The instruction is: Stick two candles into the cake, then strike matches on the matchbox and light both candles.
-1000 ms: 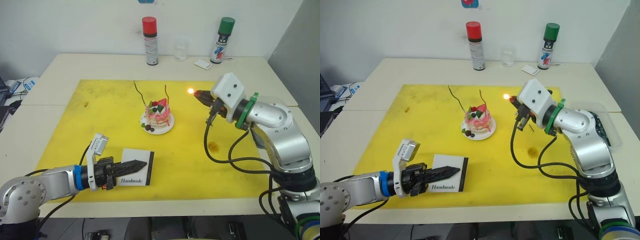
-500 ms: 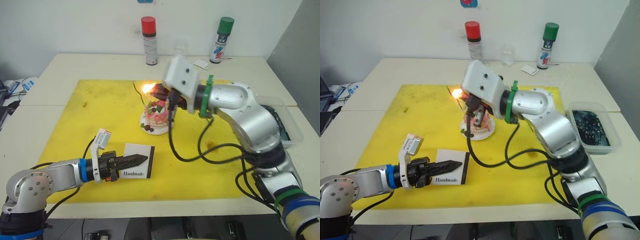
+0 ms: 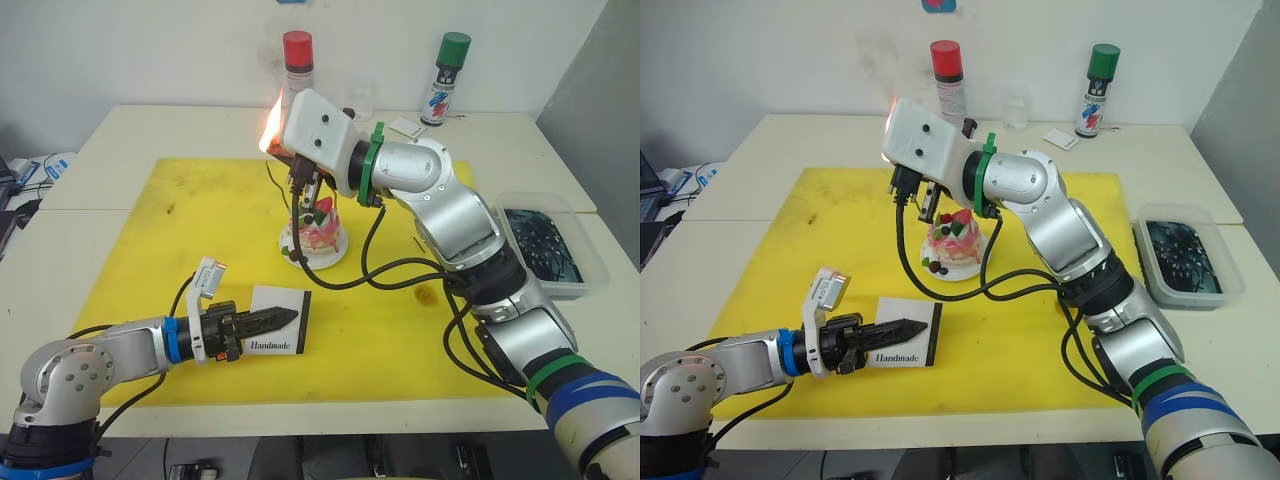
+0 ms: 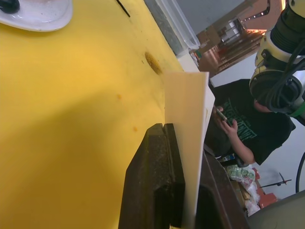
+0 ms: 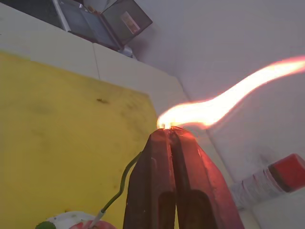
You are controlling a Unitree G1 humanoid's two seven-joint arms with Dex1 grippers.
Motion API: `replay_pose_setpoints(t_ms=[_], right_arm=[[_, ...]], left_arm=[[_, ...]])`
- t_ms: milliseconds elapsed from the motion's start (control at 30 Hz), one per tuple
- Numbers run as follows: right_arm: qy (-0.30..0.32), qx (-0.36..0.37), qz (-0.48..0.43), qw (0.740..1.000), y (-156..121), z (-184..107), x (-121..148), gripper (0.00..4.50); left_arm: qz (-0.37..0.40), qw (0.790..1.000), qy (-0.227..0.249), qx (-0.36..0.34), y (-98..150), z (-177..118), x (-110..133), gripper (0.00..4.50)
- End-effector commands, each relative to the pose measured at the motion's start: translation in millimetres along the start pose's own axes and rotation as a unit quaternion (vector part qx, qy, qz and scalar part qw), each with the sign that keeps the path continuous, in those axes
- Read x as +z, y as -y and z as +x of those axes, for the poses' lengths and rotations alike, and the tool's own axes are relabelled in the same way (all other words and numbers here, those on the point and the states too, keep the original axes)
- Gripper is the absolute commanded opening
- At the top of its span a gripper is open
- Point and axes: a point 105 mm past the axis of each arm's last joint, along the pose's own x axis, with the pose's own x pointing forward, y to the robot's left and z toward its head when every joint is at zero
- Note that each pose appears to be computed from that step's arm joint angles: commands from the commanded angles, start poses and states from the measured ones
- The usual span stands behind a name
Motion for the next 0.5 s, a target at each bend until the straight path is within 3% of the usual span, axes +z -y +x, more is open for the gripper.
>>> replay_pose_setpoints(t_ms=[33,500], right_arm=[[0.009,0.000,-0.038,0.999,5.8,1.8,7.9,0.05],[0.007,0.020,-0.049,0.999,-1.5,7.9,0.1,0.05]], left_arm=[[0.017,1.000,0.012,-0.009,5.9,1.3,4.8,0.00],[0.019,1.000,0.020,-0.003,4.3,0.8,5.0,0.00]])
